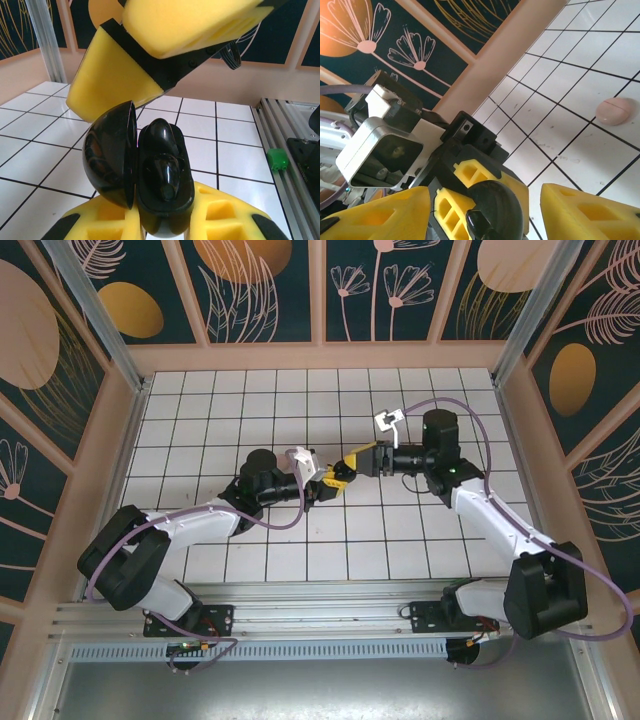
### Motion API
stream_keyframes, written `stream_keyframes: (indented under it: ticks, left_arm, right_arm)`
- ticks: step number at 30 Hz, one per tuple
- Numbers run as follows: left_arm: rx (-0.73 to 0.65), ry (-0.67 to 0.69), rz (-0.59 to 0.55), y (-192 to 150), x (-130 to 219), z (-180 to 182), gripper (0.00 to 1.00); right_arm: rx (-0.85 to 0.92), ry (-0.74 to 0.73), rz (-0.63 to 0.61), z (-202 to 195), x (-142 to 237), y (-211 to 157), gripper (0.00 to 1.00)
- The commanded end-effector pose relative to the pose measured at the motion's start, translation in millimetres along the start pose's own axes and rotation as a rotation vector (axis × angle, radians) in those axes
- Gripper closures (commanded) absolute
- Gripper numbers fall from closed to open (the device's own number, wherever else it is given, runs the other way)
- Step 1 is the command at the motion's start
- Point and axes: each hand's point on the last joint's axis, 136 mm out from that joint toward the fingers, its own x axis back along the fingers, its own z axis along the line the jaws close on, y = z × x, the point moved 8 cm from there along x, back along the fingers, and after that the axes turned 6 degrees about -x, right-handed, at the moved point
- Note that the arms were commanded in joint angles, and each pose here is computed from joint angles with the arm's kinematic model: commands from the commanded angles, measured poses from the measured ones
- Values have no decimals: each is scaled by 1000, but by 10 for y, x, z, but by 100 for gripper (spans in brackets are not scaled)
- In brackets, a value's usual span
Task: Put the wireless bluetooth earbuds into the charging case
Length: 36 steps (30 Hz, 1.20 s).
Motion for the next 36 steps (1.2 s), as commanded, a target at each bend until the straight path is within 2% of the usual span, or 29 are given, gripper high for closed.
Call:
stream_keyframes:
  ticks: [1, 9, 20, 23, 25, 28, 32, 36]
  left_arm:
    - [-50, -18, -45, 186, -11, 9, 89]
    - [-38, 32, -33, 194, -15, 62, 89]
    - [-3, 71, 28, 87, -61, 125, 90]
    - [12, 76, 43, 62, -72, 138, 89]
    - [45, 86, 70, 43, -98, 168, 89]
    - [154, 112, 129, 7, -158, 240, 91]
    - [417, 137, 244, -113, -267, 323, 90]
    - [719, 83, 370, -311, -475, 366, 89]
  right_arm:
    - [25, 30, 33, 75, -27, 25, 40]
    - [21, 54, 60, 92, -53, -11, 42]
    - [88, 98, 4, 304, 109, -4, 43]
    - [79, 72, -14, 278, 156, -11, 43]
    - [50, -11, -59, 195, 208, 15, 43]
    - [-53, -199, -179, -56, 388, 74, 43]
    - [-230, -417, -348, -388, 707, 80, 43]
    - [-321, -522, -383, -564, 834, 35, 43]
